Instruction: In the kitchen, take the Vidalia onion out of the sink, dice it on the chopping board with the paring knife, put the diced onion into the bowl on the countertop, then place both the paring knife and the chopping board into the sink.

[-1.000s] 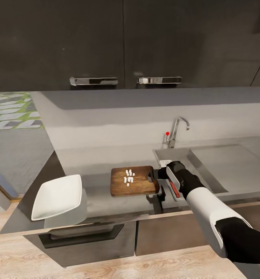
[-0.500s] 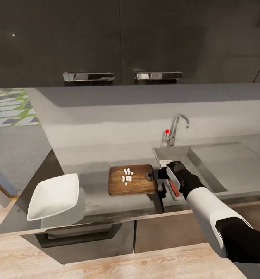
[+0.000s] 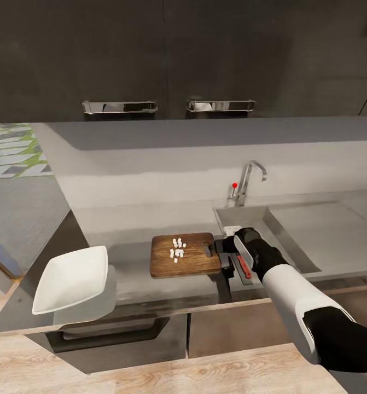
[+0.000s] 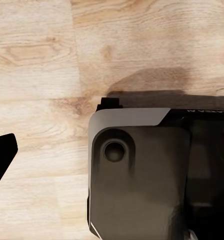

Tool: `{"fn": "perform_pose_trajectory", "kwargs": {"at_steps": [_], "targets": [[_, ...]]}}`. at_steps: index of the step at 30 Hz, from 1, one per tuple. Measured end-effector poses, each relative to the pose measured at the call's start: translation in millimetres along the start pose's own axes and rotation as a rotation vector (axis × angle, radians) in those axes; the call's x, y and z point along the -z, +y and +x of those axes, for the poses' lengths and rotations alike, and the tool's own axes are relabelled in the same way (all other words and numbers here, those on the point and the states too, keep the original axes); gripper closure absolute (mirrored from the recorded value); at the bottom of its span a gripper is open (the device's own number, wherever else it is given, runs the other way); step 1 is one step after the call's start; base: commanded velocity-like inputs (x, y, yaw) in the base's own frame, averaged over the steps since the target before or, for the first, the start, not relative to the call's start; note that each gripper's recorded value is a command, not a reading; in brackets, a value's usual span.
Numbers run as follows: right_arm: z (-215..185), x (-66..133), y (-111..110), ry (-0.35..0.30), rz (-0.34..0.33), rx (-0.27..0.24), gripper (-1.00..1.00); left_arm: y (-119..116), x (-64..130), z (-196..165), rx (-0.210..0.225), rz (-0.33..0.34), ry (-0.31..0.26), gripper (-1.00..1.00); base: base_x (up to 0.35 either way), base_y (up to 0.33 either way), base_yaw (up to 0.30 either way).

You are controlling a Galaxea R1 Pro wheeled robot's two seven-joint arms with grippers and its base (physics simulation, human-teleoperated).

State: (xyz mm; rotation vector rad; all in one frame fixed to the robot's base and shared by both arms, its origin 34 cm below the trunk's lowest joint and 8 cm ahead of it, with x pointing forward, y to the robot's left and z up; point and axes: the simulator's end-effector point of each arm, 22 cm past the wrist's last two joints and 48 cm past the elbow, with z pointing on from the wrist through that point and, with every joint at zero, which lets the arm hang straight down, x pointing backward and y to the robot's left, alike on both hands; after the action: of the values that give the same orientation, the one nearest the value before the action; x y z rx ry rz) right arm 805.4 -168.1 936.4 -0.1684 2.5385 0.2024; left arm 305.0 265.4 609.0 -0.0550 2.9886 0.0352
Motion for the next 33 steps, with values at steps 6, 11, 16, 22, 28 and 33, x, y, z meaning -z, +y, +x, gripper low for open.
{"fn": "perform_pose_trajectory", "kwargs": {"at_steps": [6,11,16,22,28,33], "targets": [[0,0.1,0,0.0,0.0,0.0,-1.0,0,0.1,0,0.0,0.0,0.0,-1.0,0.027,0.036,0.0],[0,0.0,0,0.0,0.0,0.0,-1.0,0,0.0,0,0.0,0.0,0.0,-1.0,0.026,0.017,0.0],[0,-0.6,-1,0.001,0.0,-0.001,-1.0,0,-0.1,1,0.0,0.001,0.002,-1.0,0.002,0.001,0.0],[3,-3.8,-1,0.007,0.0,-0.002,-1.0,0,-1.0,3,0.0,0.0,0.009,-1.0,0.0,0.0,0.0],[6,-7.8,-1,0.014,-0.001,-0.002,-1.0,0,-1.9,6,0.0,0.0,0.016,-1.0,0.0,0.0,0.0],[9,-11.1,-1,0.02,-0.002,-0.003,-1.0,0,-2.7,9,-0.001,-0.001,0.022,-1.0,0.0,0.0,0.0]]}}
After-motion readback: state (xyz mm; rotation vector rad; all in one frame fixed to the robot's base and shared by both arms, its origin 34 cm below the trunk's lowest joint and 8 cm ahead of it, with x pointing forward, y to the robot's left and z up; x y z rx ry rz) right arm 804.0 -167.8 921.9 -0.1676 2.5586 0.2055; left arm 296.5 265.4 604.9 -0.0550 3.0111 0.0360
